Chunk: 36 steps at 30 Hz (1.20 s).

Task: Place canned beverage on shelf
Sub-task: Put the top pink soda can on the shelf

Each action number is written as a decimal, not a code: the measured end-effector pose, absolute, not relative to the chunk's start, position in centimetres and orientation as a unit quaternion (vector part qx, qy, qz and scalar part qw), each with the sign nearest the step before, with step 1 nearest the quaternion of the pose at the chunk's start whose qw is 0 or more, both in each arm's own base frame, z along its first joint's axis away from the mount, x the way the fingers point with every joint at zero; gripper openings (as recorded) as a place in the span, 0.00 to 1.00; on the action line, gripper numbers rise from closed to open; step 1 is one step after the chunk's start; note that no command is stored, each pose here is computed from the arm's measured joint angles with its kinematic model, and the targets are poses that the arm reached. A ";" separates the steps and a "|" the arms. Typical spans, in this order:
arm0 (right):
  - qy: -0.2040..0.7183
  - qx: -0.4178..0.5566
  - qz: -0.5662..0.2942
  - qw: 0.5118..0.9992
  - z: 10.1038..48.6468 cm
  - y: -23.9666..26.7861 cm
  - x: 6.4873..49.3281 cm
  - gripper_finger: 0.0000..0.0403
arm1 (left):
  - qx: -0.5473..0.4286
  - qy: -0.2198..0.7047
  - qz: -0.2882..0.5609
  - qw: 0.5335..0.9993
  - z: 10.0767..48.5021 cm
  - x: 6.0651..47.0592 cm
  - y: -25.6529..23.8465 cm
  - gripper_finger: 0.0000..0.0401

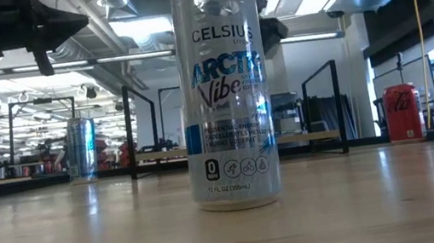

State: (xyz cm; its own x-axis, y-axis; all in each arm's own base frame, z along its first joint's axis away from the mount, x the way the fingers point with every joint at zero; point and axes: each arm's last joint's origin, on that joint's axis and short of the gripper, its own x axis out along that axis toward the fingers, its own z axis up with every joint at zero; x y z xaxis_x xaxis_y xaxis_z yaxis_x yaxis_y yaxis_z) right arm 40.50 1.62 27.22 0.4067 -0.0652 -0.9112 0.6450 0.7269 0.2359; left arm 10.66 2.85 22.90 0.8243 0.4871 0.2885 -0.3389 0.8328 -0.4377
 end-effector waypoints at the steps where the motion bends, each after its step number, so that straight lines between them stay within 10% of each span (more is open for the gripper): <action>1: 0.491 0.297 -0.232 0.785 27.2 1.8 40.6 0.96 | -0.187 -0.197 0.221 0.937 22.9 10.7 2.8 0.04; 21: 0.512 0.292 -0.253 0.767 24.1 2.7 41.8 0.95 | -0.198 -0.183 0.226 0.936 22.5 10.8 2.9 0.04; 31: 0.549 0.248 -0.213 0.770 23.5 2.5 41.8 0.62 | -0.198 -0.182 0.226 0.936 22.5 10.8 2.9 0.04; 36: 0.579 0.173 -0.139 0.785 23.5 2.5 41.6 0.62 | -0.198 -0.182 0.227 0.936 22.5 10.8 2.9 0.04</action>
State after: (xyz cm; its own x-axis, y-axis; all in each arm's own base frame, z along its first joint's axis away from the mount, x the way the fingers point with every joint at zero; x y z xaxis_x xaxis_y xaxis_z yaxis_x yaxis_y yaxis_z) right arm 41.60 2.50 23.51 0.2918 -0.0180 -0.9563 0.4185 0.9014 0.1107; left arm 10.77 2.89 22.54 0.8311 0.4963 0.2511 -0.3522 0.8190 -0.4529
